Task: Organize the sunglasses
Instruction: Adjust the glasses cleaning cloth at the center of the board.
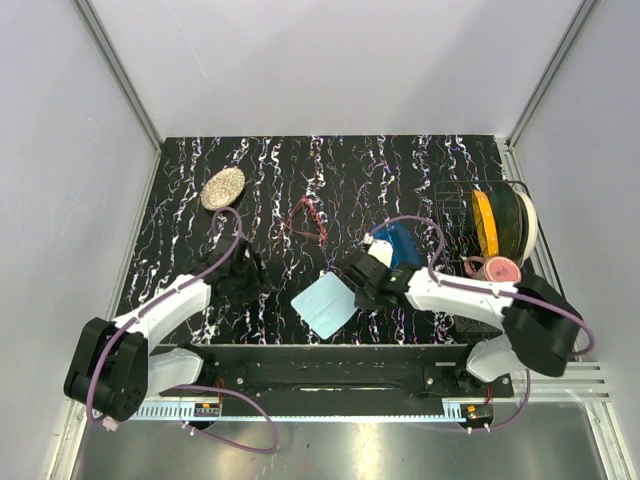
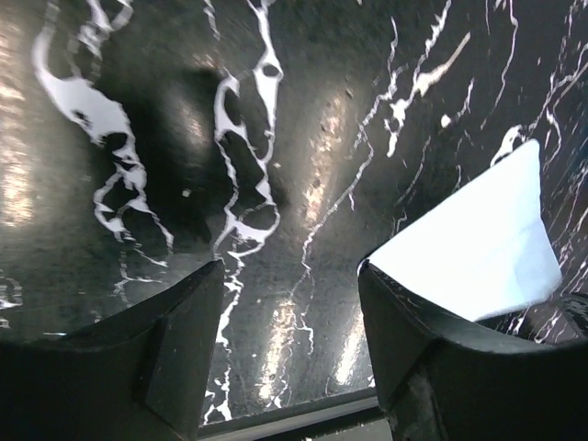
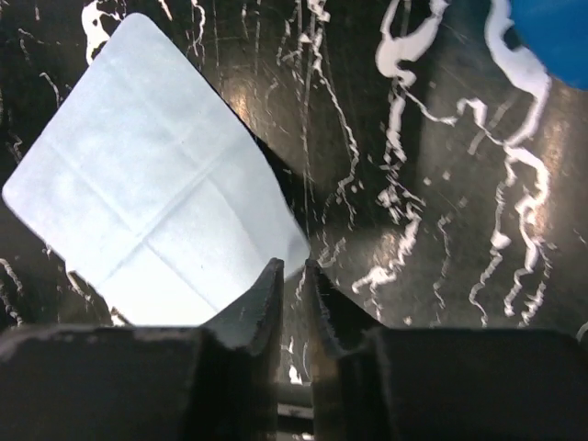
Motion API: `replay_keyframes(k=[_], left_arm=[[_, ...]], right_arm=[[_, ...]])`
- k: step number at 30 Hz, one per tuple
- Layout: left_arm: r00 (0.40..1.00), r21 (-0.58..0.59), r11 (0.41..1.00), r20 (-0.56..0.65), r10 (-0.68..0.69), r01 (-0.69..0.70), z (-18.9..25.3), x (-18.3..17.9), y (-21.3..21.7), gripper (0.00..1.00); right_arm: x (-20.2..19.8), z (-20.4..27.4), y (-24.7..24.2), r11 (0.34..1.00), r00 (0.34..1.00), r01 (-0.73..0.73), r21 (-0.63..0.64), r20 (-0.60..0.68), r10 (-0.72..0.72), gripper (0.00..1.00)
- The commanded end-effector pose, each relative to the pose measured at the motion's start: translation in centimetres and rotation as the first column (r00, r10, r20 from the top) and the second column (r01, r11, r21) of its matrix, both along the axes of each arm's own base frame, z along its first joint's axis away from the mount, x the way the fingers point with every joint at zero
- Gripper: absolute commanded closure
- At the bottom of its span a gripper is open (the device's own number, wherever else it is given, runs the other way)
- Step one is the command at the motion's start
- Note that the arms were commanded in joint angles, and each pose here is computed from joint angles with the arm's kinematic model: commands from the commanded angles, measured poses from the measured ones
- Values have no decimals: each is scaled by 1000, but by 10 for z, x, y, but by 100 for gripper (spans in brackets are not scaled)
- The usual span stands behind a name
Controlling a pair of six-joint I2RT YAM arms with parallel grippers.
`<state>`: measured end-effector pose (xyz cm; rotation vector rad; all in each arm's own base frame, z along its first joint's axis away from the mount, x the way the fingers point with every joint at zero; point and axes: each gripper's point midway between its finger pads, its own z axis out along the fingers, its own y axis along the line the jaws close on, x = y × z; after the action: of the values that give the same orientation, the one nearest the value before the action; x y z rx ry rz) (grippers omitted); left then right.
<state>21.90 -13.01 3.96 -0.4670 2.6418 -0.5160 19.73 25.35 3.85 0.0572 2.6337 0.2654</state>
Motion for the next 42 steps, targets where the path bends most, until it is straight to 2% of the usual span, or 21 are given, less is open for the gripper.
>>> replay_keyframes(k=[1, 2, 5, 6, 10, 11, 12, 17, 24, 33, 39, 42], left_arm=[[1000, -48, 999, 20, -23, 24, -2, 1, -22, 37], [1000, -51, 998, 10, -28, 28, -4, -2, -27, 37], [1000, -60, 998, 6, -30, 30, -8, -5, -36, 37], [999, -69, 997, 10, -31, 32, -8, -6, -40, 38], [1000, -74, 997, 5, -28, 29, -9, -9, -52, 41], [1000, -73, 997, 6, -10, 11, -9, -7, -53, 42], [1000, -73, 997, 7, -6, 7, -8, -6, -55, 44], [999, -65, 998, -29, 14, -15, -15, -12, -62, 53], [998, -80, 997, -55, -16, 12, -30, -19, -72, 57], [996, -70, 997, -85, -23, 17, -39, -23, -72, 67], [997, -44, 999, -76, -16, 12, -37, -20, -68, 85], [998, -3, 1000, -67, -21, 21, -36, -17, -63, 100]], right_arm=[[-3, 31, -8, 992, 995, 81, 100, 42, -86, 67], [-2, 39, -10, 992, 995, 72, 106, 63, -79, 49], [17, 54, -15, 998, 986, 44, 49, 157, -51, 35], [25, 63, -11, 998, 983, 36, 53, 176, -45, 35], [54, 67, 6, 994, 975, -109, 28, 197, 101, 36], [55, 59, 14, 988, 976, -148, 38, 167, 140, 37], [68, 65, 19, 986, 972, -154, 60, 191, 140, 38], [80, 56, 38, 970, 956, -237, 56, 189, 223, 41], [81, 38, 51, 958, 954, -274, 90, 151, 259, 43], [84, 40, 48, 957, 954, -274, 95, 154, 258, 44], [83, 39, 49, 956, 953, -278, 96, 149, 263, 44], [83, 39, 48, 956, 953, -277, 97, 151, 261, 44]])
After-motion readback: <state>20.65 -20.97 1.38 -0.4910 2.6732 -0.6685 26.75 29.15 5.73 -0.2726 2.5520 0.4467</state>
